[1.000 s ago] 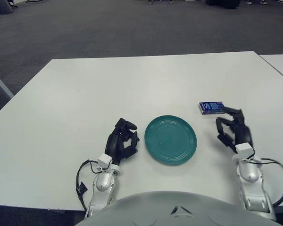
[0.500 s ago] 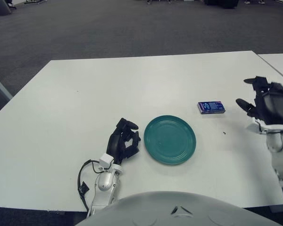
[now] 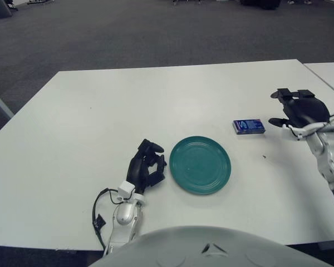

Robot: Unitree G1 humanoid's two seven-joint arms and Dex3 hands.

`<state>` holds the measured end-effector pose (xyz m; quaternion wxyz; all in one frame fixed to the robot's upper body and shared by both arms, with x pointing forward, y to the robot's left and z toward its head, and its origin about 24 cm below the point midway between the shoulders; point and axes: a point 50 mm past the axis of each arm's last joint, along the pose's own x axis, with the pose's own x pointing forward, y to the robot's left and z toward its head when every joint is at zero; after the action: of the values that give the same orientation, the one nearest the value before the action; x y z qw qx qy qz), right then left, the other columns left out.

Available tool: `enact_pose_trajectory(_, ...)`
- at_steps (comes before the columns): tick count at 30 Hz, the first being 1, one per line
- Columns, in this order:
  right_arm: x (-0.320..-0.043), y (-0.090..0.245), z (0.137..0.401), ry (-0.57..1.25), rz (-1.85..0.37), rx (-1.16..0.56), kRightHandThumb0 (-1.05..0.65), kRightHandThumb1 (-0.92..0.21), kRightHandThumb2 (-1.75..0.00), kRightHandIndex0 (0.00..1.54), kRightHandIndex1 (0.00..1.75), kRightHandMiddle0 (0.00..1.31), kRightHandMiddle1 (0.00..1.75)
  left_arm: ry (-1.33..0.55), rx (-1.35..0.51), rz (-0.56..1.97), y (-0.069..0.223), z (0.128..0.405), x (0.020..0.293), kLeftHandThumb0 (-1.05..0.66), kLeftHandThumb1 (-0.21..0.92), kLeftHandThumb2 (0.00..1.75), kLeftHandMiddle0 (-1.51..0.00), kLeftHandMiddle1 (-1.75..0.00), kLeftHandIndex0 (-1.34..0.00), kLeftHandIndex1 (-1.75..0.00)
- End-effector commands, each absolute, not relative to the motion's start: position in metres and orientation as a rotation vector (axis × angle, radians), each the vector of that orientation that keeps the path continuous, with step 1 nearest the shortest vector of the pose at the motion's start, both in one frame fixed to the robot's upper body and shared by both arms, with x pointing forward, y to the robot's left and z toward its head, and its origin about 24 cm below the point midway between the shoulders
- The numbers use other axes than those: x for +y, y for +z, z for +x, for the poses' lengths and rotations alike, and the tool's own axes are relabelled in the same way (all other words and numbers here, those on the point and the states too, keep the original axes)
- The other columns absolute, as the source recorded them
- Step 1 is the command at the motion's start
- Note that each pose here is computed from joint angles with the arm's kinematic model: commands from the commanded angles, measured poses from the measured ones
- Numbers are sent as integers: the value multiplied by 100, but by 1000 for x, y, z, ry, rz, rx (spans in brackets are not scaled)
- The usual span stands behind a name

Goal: Put the gum into the plate.

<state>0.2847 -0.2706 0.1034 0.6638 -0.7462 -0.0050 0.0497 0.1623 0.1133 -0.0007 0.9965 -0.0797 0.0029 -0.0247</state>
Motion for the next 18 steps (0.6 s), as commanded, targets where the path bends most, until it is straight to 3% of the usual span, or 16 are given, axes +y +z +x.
enact_pose_trajectory(1,-266,108,294,162,-1710,-24,-85,-92,-43,11,36,0,77,-45,73,-151,-11,158,115,-40,61,94,-64,-175,-39,-175)
enact_pose_trajectory(8,-253,88,310,356,-1745,20,-83,-92,-44,19,29,0,68,-51,85,-151,-10,156,117,-40,62,93,-61,-175,-38,-175)
enact_pose_trajectory(18,-245,66,309,494,-1753,60,-81,-92,-41,21,26,0,63,-62,81,-145,-9,156,117,-41,60,96,-60,-175,-40,-175)
